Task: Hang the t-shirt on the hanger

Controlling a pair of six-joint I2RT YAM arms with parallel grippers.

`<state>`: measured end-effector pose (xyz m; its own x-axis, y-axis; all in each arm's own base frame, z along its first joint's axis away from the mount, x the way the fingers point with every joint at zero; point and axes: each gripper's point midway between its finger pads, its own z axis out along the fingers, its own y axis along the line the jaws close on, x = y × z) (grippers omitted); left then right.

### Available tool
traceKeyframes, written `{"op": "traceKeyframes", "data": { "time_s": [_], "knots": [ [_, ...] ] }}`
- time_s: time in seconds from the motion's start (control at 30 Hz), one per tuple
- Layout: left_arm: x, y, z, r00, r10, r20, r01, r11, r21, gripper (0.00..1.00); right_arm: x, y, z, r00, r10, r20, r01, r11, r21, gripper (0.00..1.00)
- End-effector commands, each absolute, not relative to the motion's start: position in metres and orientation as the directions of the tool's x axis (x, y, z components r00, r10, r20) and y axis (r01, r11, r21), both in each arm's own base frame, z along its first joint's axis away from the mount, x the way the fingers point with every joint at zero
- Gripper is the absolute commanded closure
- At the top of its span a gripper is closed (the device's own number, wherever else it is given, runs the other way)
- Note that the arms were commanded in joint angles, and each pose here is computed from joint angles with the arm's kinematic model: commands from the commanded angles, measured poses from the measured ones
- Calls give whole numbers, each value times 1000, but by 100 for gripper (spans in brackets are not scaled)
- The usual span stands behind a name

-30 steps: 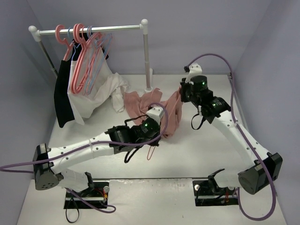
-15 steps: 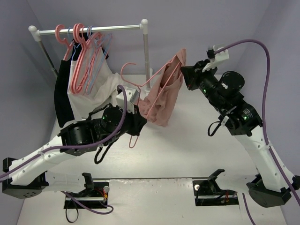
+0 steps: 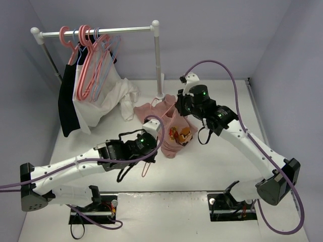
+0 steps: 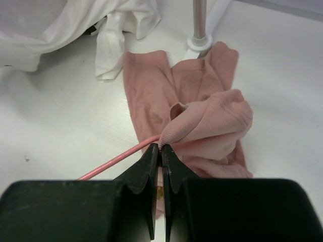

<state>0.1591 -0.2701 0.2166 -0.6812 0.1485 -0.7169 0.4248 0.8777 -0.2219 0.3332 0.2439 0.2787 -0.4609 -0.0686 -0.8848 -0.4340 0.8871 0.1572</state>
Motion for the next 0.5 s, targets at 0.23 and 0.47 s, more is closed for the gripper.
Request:
{"op": "traceKeyframes", "data": {
  "time_s": [0.23,0.47],
  "knots": [
    [137,-269,279,-537,168,-826,657,698,-285,100,342,213,338,-184,-220,-958,-496,862,-103,100],
    [133,-290,267,-515,202,-833,728,617,-300,100,323,218,339,-106,-285,-952,-612,774,-163,100]
  ]
}}
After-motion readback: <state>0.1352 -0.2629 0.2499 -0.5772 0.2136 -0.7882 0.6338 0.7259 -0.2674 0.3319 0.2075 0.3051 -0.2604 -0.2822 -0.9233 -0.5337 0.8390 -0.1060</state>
